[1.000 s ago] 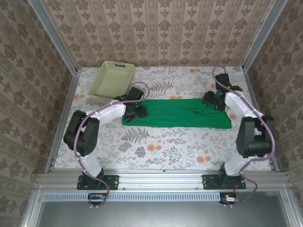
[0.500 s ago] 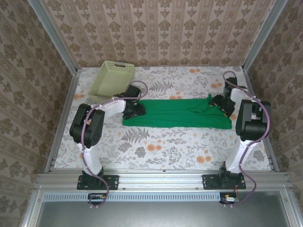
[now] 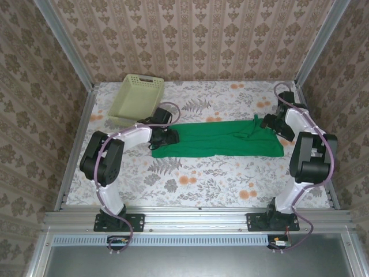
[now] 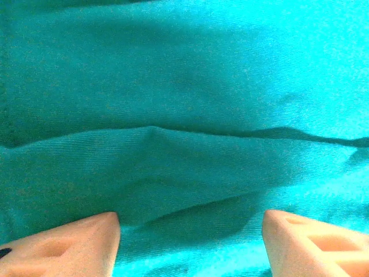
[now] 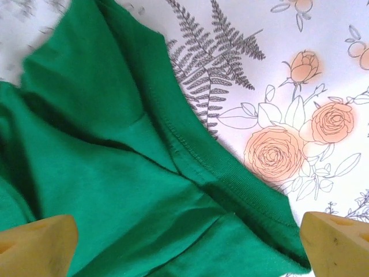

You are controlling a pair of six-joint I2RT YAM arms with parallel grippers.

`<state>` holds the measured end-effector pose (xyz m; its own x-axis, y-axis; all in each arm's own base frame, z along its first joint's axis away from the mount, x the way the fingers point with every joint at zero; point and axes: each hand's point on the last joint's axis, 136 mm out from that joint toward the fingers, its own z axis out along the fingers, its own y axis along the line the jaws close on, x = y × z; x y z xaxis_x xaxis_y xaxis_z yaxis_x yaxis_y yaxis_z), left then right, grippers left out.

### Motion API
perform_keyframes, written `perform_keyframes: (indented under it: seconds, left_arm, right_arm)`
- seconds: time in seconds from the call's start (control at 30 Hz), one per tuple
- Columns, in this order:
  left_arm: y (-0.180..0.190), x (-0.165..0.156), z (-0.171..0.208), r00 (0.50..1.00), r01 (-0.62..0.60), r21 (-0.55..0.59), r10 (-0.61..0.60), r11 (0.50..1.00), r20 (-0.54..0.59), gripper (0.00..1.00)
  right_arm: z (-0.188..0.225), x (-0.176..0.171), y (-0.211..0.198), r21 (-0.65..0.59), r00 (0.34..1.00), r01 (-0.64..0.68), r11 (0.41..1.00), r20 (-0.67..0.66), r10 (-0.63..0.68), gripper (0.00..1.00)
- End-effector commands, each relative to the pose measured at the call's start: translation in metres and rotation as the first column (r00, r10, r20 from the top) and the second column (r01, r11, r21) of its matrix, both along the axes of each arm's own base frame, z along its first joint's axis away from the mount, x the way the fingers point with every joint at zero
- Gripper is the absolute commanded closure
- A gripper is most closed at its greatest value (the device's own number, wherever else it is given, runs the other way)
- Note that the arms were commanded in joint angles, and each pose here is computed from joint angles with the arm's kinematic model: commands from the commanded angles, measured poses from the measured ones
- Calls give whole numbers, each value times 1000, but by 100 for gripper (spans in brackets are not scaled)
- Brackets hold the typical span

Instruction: Fold the inside-out t-shirt

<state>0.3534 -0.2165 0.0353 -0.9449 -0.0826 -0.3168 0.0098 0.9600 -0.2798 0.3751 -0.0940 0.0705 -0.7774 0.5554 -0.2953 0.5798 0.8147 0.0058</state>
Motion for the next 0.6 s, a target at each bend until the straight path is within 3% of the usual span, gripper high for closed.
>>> perform_keyframes:
  seconds: [0.0,0.27,0.37,0.57]
  left_arm:
    - [5,-4,4,1000,-7,-14,7,1000,-4,33]
    - [5,-8,-9,999,-11,-16,10,1000,-30,33]
    - [5,-10,-11,999,-14,-17,14,1000,-33,33]
    - [8,-17,-16,999,-18,-9,18,1000,-41,33]
  right_arm:
    - [-19,-7,2,-15,996,-36,999,-82,35,0]
    - [-43,-2,13,32,990,-46,998,-135,50,0]
    - [-56,1,25,106,989,-40,994,-135,54,1]
    - [-66,5,33,110,979,-43,993,-196,64,17]
